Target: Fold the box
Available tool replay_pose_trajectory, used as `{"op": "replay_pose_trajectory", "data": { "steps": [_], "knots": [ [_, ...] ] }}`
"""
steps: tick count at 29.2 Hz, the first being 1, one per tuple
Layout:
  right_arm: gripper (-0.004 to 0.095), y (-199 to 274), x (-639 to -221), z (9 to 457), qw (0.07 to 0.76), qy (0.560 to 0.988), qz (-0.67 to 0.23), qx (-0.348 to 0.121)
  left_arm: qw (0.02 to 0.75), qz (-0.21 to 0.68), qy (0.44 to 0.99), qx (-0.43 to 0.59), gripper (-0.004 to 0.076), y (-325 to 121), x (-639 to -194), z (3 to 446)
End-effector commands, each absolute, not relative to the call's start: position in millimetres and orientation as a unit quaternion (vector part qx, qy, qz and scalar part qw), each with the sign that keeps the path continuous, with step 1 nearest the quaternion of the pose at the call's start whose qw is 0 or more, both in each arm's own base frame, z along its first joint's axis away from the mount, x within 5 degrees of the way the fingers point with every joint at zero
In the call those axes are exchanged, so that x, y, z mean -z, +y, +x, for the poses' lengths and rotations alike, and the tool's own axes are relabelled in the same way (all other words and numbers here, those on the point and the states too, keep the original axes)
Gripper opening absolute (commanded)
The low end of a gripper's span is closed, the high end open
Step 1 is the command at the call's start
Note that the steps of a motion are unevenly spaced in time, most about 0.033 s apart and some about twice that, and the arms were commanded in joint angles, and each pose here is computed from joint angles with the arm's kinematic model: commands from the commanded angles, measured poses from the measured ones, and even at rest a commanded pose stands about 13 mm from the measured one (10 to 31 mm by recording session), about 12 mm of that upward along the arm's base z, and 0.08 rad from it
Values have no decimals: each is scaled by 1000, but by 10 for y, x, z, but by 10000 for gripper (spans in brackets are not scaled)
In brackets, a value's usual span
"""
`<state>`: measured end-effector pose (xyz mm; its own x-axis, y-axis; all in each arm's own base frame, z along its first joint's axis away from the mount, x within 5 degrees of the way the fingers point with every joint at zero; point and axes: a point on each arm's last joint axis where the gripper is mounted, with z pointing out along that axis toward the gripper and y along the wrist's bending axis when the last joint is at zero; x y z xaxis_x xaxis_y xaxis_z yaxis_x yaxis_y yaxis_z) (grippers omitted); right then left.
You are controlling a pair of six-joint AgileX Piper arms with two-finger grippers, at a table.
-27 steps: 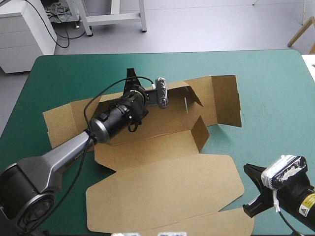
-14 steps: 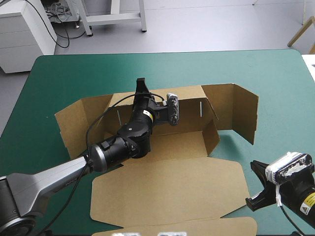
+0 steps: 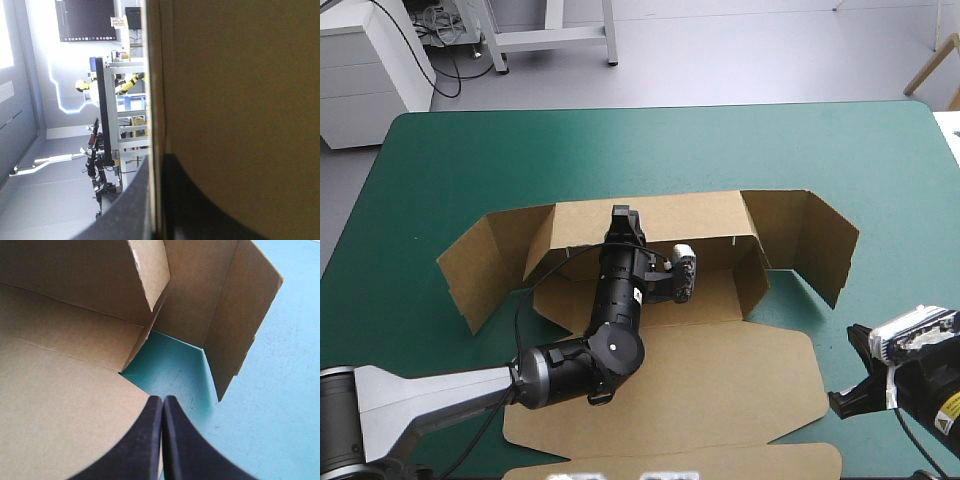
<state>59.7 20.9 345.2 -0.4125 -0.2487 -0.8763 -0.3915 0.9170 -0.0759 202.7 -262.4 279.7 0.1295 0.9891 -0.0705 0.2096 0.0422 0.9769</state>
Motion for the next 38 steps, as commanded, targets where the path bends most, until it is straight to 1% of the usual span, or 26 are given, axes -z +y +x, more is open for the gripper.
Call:
{"op": "replay_pose_trajectory", "data": {
  "steps": [1,6,9,12,14,15,18,19,20,23,24,30,32,33,34,38],
  "knots": [
    [-19,211,-3578,628,540,818,-185,-70,541,528,501,-422,-10,-2614,-3102,1908],
    [-19,210,-3576,627,538,820,-178,-74,551,510,508,-422,-10,-2650,-3122,1782],
    [-10,208,-3572,626,537,822,-178,-73,551,502,513,-426,-10,-2634,-3129,1784],
    [40,210,-3564,621,532,826,-171,-79,550,492,515,-436,-10,-2613,-3144,1786],
    [133,210,-3564,621,531,828,-161,-86,550,488,516,-439,-10,-2605,-3148,1787],
    [200,209,-3564,622,531,828,-158,-87,552,484,519,-438,-10,-2601,-3150,1787],
    [447,210,-3578,628,536,826,-147,-94,558,478,524,-432,-10,-2602,-3151,1787],
    [562,205,-3583,632,539,825,-143,-93,557,478,524,-432,-10,-2602,-3151,1787],
    [650,200,-3589,637,542,824,-137,-93,557,478,524,-432,-10,-2602,-3151,1787],
    [813,184,-3591,658,543,827,-113,-93,557,478,524,-432,-10,-2602,-3151,1787],
    [841,184,-3599,678,542,829,-107,-91,557,478,524,-432,-10,-2602,-3151,1787],
    [833,310,-3675,978,536,833,-115,-73,558,479,524,-430,-10,-2605,-3150,1787],
    [833,349,-3745,1154,539,834,-109,-49,558,479,524,-430,-10,-2605,-3150,1787],
    [833,371,-3776,1226,539,835,-103,-45,558,479,524,-430,-10,-2605,-3150,1787],
    [833,400,-3830,1341,540,835,-102,-29,558,479,524,-430,-10,-2605,-3150,1787],
    [833,540,-4014,1699,531,840,-109,-3,558,479,524,-430,-10,-2605,-3150,1787]
  ]
}}
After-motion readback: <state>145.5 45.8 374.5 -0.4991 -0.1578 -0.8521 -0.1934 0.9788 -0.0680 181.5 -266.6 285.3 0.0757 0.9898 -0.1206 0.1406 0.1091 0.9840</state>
